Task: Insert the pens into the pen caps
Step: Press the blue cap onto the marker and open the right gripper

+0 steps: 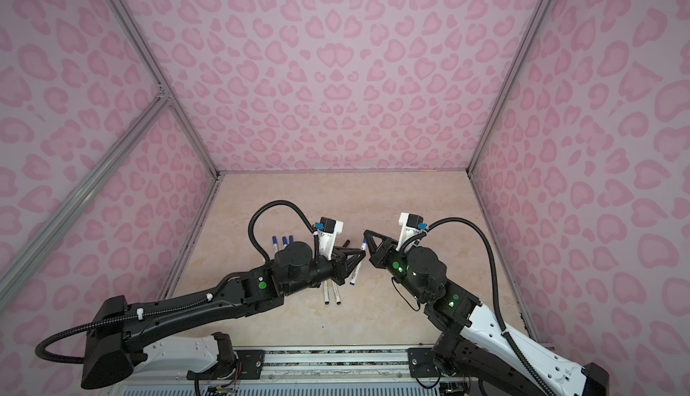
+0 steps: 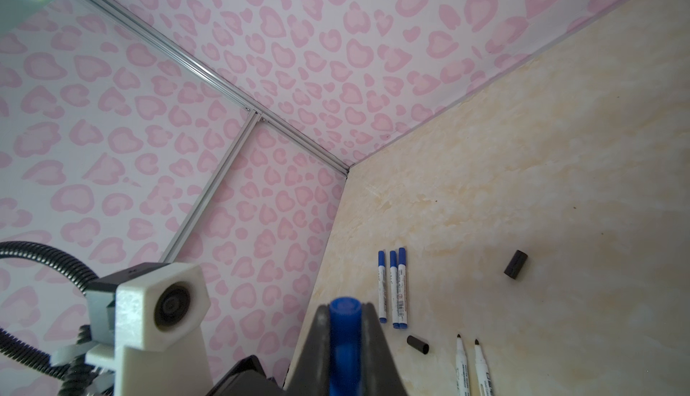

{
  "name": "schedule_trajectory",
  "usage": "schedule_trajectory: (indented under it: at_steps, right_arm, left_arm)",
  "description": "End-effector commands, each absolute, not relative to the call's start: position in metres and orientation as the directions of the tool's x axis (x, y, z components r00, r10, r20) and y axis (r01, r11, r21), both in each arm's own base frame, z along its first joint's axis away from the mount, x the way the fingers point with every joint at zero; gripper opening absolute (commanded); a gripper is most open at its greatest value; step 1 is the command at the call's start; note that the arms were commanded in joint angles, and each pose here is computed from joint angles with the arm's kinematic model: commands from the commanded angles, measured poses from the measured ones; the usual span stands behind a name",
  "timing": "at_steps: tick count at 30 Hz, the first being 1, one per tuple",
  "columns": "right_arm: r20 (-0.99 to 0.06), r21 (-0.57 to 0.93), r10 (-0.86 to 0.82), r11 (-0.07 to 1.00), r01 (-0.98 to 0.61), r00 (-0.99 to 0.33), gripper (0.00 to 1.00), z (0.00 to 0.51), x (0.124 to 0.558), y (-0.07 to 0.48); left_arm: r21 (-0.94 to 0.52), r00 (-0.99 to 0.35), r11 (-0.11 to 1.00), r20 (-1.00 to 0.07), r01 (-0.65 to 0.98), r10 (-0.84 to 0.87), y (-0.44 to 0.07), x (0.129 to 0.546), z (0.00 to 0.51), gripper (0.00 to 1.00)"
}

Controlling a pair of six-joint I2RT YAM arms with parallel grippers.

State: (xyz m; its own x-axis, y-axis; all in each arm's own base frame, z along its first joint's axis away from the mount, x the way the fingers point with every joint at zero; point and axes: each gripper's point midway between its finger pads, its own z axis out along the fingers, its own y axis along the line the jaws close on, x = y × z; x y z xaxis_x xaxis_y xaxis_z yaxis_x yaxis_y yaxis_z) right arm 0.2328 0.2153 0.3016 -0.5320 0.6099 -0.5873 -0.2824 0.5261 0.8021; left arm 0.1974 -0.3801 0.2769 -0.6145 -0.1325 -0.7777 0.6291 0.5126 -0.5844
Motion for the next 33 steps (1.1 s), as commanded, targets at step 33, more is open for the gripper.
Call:
schedule_trajectory:
  at_steps: [33]
  right_arm:
    - [-0.539, 0.842, 0.608, 0.387, -0.376, -0.583, 0.06, 0.319, 0.220, 0.233]
  left_arm:
    - [-0.631, -0.600, 0.475, -0.764, 0.614, -0.238, -0.353, 0.243, 0.308, 0.03]
